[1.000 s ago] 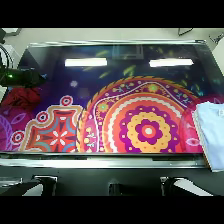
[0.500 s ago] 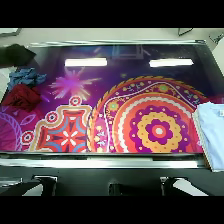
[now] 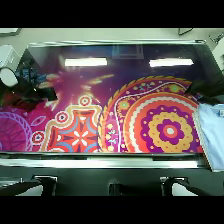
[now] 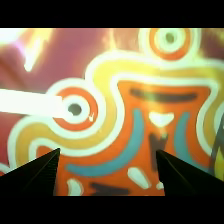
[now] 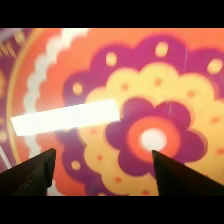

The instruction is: Fold the clothes and pants, and hang the long-sleeved shirts on hangers.

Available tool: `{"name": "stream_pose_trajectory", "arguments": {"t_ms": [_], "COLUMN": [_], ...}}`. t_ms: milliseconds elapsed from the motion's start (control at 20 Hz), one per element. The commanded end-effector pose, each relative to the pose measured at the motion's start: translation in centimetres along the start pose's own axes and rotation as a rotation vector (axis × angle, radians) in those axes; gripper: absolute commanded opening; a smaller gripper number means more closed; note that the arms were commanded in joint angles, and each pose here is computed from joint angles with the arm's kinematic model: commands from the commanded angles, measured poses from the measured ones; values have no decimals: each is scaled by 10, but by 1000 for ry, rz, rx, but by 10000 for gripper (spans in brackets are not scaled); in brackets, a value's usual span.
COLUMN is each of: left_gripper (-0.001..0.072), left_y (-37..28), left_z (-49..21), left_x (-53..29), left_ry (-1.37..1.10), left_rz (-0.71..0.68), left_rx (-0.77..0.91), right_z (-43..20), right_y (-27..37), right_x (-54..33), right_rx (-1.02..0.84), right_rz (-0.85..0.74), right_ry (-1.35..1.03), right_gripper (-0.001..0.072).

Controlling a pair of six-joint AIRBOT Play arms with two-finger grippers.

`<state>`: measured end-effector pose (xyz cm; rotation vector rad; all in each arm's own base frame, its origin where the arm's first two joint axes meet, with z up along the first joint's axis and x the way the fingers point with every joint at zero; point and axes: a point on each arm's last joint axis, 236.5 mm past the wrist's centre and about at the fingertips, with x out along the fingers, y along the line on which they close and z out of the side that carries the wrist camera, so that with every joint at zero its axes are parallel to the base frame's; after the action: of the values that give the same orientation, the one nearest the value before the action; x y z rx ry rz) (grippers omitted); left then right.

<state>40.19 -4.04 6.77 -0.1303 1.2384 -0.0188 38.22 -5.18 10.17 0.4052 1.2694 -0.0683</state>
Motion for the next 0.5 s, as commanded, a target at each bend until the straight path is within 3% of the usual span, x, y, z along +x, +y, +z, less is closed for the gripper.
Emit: {"name": "stream_pose_trajectory", "arguments": {"t_ms": [0,450], "left_gripper": [683,684], "left_y": [1,0], "left_z": [-23,-22], "left_x": [9,7], "left_ry": [-45,-56], "left_rz": [2,0], "left_rx": [7,14], "right_z": [-41,-41], "right_y": [3,3], "right_x": [36,36], "right_rx": [-70,-71], "right_rz": [-101,-97], "right_ry": [127,126], "right_gripper": [669,668]}}
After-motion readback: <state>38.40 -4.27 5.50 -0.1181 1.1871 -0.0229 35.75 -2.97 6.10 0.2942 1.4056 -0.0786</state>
